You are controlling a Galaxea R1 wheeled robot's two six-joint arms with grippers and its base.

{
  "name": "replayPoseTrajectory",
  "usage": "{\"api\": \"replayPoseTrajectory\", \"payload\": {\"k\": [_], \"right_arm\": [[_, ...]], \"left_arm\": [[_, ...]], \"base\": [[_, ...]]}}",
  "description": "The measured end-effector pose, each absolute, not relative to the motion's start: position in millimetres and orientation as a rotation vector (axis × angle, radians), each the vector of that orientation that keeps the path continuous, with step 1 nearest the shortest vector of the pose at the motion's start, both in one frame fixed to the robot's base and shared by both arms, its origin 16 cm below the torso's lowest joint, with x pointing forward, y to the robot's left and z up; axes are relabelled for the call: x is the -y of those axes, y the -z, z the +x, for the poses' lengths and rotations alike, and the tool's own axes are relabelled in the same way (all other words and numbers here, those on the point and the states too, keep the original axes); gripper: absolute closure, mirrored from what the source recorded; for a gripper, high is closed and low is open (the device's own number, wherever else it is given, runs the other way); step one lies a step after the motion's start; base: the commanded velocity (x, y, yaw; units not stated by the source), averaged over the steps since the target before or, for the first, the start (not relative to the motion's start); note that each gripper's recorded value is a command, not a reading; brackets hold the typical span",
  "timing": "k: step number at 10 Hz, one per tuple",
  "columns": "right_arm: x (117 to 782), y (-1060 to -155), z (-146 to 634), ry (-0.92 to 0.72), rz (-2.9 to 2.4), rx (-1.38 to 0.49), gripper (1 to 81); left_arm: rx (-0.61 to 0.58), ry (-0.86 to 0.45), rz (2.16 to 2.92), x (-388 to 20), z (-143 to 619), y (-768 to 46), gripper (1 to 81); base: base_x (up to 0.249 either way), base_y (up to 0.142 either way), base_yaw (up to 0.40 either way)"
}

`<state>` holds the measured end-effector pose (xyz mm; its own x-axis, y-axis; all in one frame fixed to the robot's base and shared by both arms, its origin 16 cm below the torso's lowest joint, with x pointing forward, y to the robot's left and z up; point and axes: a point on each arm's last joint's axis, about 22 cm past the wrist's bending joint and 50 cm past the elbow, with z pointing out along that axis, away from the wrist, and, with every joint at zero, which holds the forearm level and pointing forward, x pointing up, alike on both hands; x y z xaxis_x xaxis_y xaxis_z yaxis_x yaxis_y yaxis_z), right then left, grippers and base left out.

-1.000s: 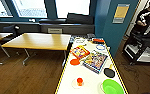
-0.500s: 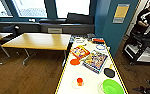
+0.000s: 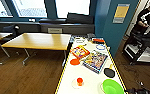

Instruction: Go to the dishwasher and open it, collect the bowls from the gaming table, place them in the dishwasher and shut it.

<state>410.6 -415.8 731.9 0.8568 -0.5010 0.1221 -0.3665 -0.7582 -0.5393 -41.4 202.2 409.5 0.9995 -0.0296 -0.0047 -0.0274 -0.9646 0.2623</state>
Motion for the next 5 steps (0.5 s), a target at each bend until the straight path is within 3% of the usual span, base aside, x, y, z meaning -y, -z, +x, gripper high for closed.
{"api": "replayPoseTrajectory", "payload": {"k": [5], "right_arm": [[414,-697,385,0.298,-2.531,-0.678,1.0]], "left_arm": [[0.042,0.013,2.878,-204,-41,-409,1.0]], "base": [[0.000,0.000,0.000]]}}
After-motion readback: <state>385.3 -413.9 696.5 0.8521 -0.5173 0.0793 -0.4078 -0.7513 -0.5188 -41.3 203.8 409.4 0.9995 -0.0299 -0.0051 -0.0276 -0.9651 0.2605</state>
